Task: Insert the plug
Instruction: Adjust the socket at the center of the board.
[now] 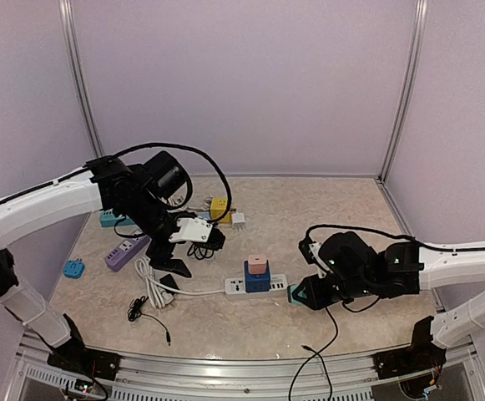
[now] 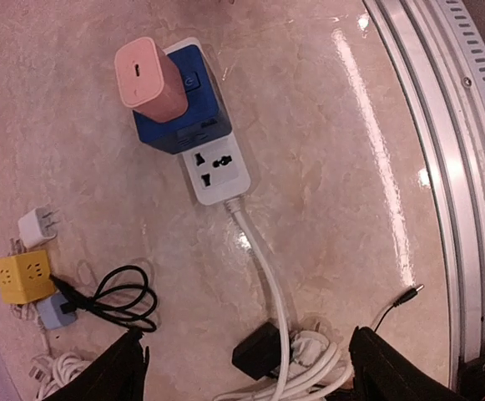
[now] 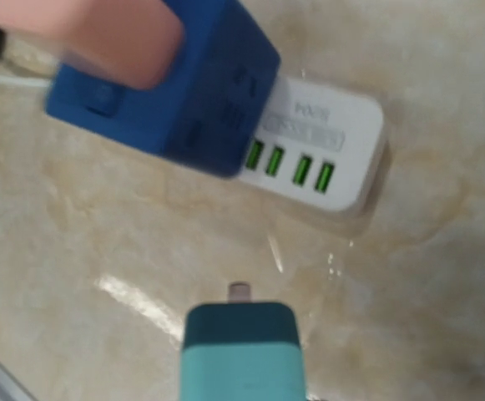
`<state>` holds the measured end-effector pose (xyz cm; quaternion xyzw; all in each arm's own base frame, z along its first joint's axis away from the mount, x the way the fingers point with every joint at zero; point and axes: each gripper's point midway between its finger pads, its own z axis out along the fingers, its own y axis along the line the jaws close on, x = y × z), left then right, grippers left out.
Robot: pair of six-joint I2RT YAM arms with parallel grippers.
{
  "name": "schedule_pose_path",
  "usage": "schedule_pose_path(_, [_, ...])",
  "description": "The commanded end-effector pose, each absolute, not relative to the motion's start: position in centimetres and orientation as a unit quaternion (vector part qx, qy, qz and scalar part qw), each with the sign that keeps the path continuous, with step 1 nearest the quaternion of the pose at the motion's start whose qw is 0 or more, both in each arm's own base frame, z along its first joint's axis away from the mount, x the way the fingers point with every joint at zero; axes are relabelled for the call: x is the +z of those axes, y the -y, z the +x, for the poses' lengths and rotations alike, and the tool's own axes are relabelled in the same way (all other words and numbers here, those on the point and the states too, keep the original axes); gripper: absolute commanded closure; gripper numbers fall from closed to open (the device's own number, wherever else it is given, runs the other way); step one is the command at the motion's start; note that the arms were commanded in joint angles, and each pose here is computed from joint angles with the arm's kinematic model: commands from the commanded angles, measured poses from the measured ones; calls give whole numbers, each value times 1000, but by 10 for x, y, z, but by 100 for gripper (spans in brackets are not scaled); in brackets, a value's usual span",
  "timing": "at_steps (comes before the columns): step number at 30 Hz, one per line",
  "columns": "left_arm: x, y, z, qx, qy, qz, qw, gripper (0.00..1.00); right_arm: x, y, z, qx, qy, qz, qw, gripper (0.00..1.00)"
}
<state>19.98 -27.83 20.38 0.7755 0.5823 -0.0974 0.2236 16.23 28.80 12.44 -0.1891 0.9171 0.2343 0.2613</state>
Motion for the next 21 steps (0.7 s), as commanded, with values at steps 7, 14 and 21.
schedule_pose_path(7, [90, 343, 238, -278, -566, 752, 192, 24, 73, -307, 166, 260, -926, -142, 234, 100])
schedule_pose_path(14, [43, 343, 235, -311, -616, 700, 186, 20, 56, -304, 189, 267, -929, -126, 225, 100])
schedule_pose_path(21, [19, 342, 231, -301, -621, 691, 213, 20, 47, -296, 224, 262, -928, -137, 229, 100])
